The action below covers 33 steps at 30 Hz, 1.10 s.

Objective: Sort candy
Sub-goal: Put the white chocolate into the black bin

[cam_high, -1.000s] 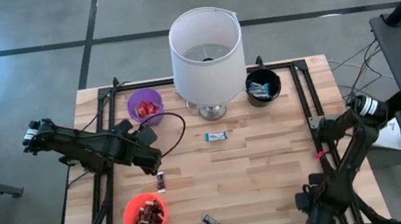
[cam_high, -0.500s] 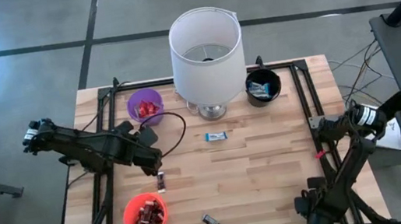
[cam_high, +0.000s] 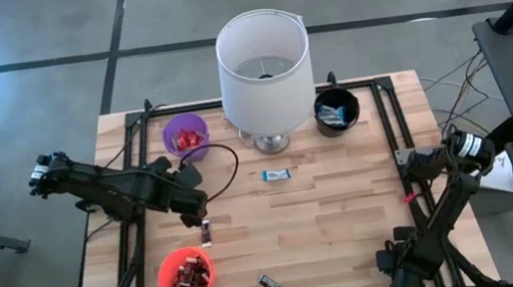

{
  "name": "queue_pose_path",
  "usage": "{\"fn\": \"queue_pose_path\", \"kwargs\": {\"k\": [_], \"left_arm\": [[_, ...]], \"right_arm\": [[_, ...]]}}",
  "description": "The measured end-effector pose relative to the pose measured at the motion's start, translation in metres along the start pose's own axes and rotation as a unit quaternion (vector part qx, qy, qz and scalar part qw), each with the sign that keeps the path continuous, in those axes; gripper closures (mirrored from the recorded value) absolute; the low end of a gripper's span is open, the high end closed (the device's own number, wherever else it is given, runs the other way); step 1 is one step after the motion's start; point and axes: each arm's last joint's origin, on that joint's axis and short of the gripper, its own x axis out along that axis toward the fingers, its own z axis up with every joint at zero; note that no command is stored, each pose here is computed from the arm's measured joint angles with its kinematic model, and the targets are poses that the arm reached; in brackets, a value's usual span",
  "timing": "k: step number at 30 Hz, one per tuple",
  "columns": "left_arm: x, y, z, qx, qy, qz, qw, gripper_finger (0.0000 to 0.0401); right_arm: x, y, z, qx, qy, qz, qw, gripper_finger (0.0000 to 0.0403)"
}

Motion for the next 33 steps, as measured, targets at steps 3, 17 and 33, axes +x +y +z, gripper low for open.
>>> {"fn": "queue_pose_path", "kwargs": {"k": [3, 17, 33], "left_arm": [[0.000, 0.000, 0.000, 0.000, 0.000, 0.000, 1.000, 0.0304], [0.000, 0.000, 0.000, 0.002, 0.002, 0.002, 1.000, 0.0304], [-0.002, 0.010, -0.008, 0.037, 0.040, 0.034, 0.998, 0.0304]], "right_arm": [[0.000, 0.000, 0.000, -0.005, 0.000, 0.000, 1.000, 0.0244], [0.000, 0.001, 0.001, 0.021, 0.002, 0.011, 1.000, 0.0346], [-0.045, -0.005, -0.012, 0.162, -0.078, 0.079, 0.981, 0.0350]]}}
